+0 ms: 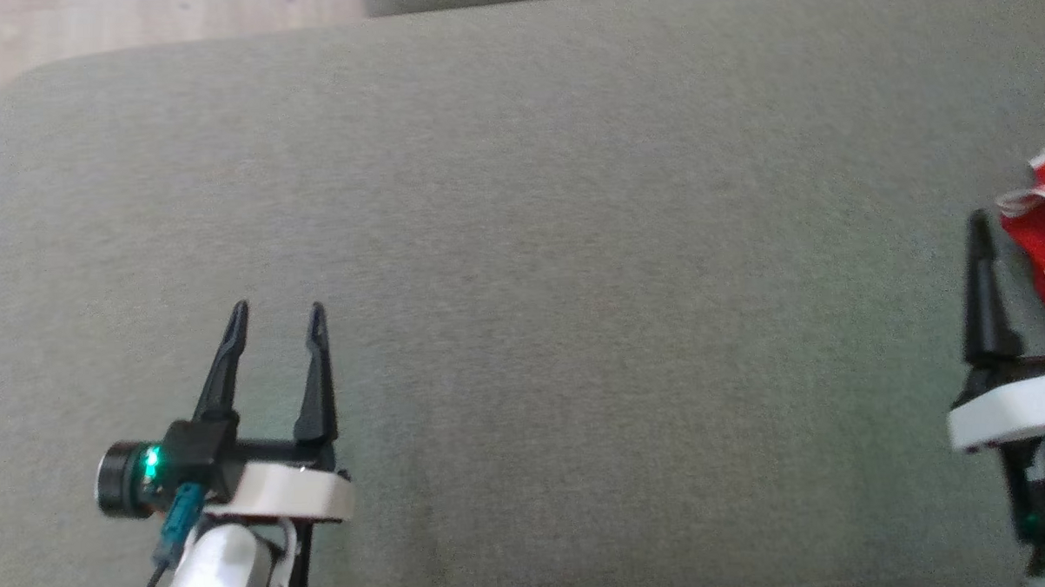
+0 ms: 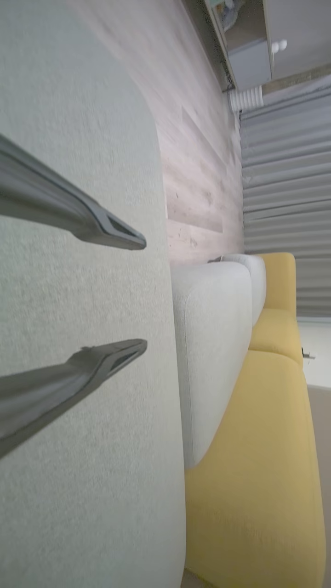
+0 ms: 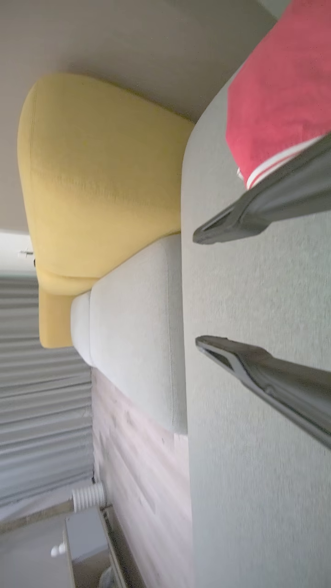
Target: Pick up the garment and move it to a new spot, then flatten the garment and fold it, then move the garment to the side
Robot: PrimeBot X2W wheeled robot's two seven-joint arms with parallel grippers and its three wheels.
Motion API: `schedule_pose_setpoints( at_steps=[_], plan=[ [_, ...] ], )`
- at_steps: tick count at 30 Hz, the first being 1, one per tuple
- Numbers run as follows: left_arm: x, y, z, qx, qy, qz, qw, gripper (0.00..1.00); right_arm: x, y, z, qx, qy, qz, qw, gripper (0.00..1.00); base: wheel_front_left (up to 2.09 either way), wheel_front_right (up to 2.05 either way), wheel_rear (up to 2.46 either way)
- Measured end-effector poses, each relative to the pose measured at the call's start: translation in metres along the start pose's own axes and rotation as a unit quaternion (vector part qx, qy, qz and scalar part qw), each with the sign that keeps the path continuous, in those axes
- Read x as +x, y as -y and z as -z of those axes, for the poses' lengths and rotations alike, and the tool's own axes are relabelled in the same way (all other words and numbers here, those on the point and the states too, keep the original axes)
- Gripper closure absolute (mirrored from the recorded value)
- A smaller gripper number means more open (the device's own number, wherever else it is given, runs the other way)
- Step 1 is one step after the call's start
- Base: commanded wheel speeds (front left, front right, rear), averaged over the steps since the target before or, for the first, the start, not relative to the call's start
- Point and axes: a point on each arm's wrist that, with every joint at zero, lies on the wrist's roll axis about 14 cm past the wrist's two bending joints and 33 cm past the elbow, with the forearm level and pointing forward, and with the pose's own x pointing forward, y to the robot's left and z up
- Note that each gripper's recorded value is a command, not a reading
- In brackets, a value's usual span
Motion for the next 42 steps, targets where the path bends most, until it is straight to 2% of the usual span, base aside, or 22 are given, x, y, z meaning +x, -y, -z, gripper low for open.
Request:
schedule_pose_setpoints(
  at_steps=[6, 10, 13, 23, 42],
  plan=[
    [-0.029, -0.042, -0.005, 0.006, 0.0, -0.065, 0.998, 0.0, -0.006, -0.061, -0.013, 0.018, 0.024, -0.085, 0.996, 0.0, 0.0, 0.0, 0.0],
    [-0.047, -0.054, -0.005, 0.004, -0.001, -0.086, 0.996, 0.0, -0.02, -0.081, -0.015, 0.029, 0.03, -0.115, 0.992, 0.0, 0.0, 0.0, 0.0],
    [-0.063, -0.053, -0.002, 0.0, -0.005, -0.09, 0.996, 0.0, -0.039, -0.082, -0.009, 0.059, 0.028, -0.121, 0.99, 0.0, 0.0, 0.0, 0.0],
    [-0.094, -0.04, 0.007, -0.007, -0.023, -0.083, 0.996, 0.0, -0.079, -0.072, 0.008, 0.064, 0.004, -0.111, 0.992, 0.0, 0.0, 0.0, 0.0],
    [-0.102, -0.034, 0.009, -0.004, -0.03, -0.079, 0.996, 0.0, -0.086, -0.077, 0.01, 0.072, -0.003, -0.12, 0.99, 0.0, 0.0, 0.0, 0.0]
  ],
)
